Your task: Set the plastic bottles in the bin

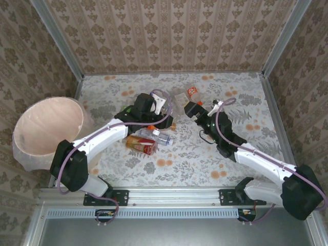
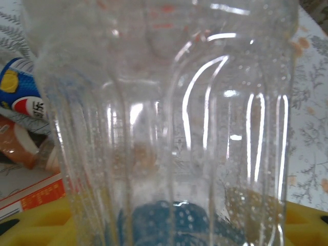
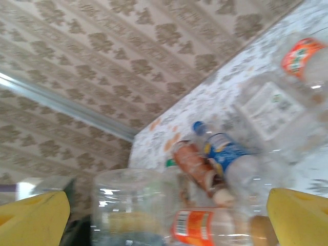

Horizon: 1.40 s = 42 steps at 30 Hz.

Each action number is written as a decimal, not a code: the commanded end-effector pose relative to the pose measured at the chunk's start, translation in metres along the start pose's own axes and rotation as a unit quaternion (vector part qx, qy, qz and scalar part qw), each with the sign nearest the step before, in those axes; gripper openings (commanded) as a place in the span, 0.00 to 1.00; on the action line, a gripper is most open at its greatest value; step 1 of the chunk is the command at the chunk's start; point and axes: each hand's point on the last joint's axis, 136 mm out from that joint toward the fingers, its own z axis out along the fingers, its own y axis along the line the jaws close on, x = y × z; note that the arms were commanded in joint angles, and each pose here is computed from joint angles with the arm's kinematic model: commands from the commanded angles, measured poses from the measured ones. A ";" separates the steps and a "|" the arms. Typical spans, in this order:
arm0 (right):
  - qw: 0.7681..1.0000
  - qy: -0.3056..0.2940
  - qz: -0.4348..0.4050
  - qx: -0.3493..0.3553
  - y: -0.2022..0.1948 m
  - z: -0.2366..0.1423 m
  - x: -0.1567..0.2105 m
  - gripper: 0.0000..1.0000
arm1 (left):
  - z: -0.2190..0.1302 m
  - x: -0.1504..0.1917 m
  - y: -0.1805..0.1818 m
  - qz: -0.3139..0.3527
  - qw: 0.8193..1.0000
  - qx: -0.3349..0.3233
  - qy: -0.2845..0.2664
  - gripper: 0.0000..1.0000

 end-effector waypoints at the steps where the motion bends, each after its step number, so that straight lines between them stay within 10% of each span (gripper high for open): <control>1: 0.994 -0.024 -0.050 0.097 -0.053 -0.013 -0.003 1.00 | -0.014 -0.016 0.006 -0.003 1.000 -0.023 -0.021 0.53; 14: 0.977 -0.027 -0.164 0.133 -0.103 -0.018 -0.004 1.00 | -0.034 -0.033 0.020 -0.016 0.997 -0.057 -0.042 0.52; 26: 0.966 -0.016 -0.228 0.119 -0.098 0.006 -0.013 1.00 | -0.126 -0.078 0.049 -0.041 0.975 -0.196 -0.094 0.51; 42: 0.960 -0.027 -0.253 0.113 -0.083 0.010 -0.029 1.00 | -0.324 -0.087 0.109 -0.033 0.837 -0.525 -0.150 0.51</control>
